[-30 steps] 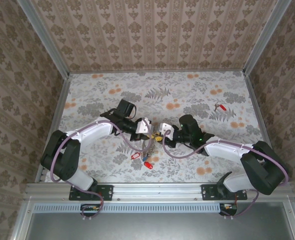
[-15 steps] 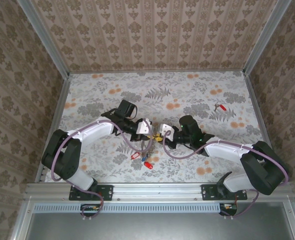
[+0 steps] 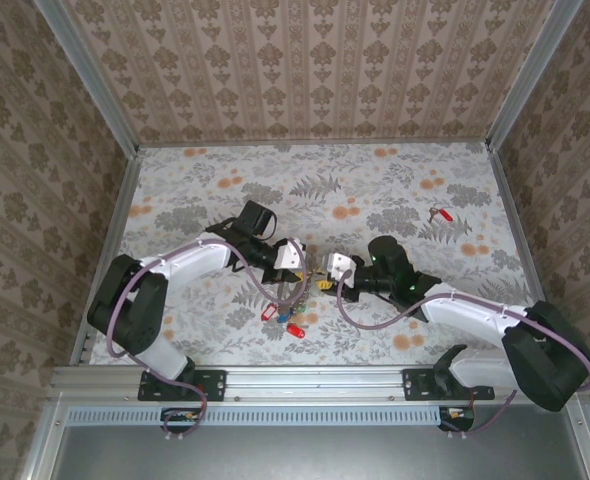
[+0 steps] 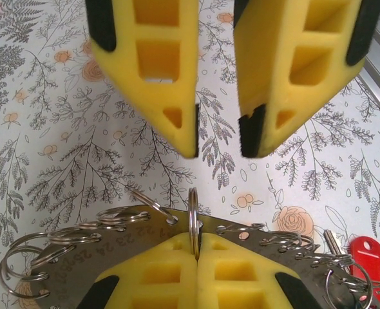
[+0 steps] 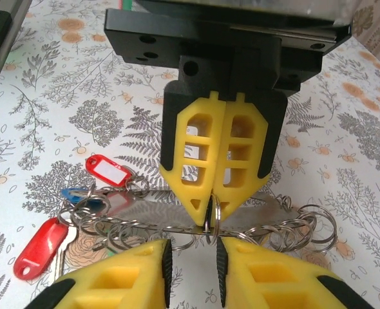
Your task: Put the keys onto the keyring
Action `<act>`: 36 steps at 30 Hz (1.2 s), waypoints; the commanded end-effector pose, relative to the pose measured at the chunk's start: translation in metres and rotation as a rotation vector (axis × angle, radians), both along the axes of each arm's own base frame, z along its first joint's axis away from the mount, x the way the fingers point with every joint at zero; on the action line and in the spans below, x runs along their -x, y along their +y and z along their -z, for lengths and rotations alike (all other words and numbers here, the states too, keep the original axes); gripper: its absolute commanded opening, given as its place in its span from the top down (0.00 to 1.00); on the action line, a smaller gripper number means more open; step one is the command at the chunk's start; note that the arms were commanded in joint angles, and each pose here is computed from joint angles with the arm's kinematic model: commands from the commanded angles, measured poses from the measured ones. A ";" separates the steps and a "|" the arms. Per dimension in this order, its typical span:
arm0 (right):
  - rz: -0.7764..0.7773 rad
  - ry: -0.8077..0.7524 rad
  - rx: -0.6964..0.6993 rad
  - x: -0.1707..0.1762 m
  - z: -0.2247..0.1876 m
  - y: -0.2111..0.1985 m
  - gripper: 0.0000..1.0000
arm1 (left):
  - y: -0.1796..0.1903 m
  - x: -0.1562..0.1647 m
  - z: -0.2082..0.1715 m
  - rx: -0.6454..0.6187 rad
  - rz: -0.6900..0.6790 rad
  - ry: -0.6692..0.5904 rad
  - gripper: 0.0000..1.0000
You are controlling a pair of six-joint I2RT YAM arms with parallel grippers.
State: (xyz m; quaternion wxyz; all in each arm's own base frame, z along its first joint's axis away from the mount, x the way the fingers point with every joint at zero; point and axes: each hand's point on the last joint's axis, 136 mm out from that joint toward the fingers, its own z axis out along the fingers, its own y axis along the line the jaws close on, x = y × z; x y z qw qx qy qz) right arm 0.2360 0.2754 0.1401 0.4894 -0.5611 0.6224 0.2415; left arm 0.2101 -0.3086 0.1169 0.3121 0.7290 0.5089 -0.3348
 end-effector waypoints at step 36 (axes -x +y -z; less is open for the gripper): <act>0.039 0.103 -0.294 -0.030 -0.033 0.028 1.00 | 0.007 0.011 -0.029 0.158 -0.012 0.073 0.72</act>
